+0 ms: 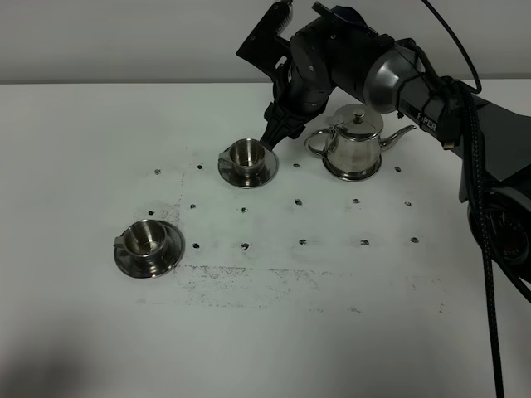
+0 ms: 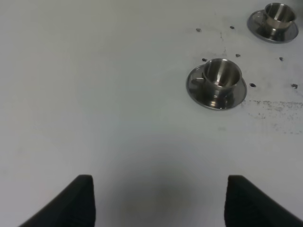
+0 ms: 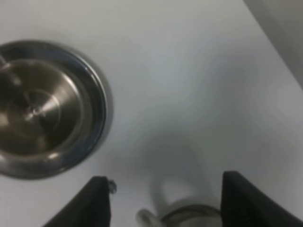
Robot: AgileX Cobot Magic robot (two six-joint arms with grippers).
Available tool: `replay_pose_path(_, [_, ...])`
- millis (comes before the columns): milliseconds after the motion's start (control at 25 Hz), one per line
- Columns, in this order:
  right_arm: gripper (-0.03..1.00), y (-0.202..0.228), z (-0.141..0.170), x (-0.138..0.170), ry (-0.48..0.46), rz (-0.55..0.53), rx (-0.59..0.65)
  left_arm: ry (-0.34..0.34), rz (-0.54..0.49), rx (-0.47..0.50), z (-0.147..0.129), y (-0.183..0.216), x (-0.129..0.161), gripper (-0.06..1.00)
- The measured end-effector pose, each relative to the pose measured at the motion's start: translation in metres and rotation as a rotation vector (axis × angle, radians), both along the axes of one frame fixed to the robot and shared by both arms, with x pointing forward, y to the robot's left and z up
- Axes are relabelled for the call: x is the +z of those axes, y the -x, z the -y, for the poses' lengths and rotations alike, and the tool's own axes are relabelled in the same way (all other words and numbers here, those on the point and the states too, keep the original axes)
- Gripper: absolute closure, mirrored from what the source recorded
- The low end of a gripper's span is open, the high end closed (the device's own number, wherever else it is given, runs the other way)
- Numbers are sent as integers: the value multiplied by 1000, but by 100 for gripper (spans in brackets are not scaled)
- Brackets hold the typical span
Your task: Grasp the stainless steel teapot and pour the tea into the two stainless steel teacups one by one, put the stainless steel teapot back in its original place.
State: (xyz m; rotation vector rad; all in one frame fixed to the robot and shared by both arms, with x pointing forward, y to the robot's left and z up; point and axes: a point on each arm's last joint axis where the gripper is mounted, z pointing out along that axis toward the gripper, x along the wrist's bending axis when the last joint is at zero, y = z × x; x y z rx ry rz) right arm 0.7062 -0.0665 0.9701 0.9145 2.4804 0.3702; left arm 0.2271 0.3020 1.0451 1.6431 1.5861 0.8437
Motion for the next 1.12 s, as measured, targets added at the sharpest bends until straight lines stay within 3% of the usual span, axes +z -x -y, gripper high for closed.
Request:
replay_pose_path(360, [48, -1, 6, -21, 31, -79, -23, 0, 0, 0, 0, 0, 0, 39])
replay_pose_path(1120, [52, 15, 13, -28, 103, -274, -63, 0, 0, 0, 0, 0, 0, 39])
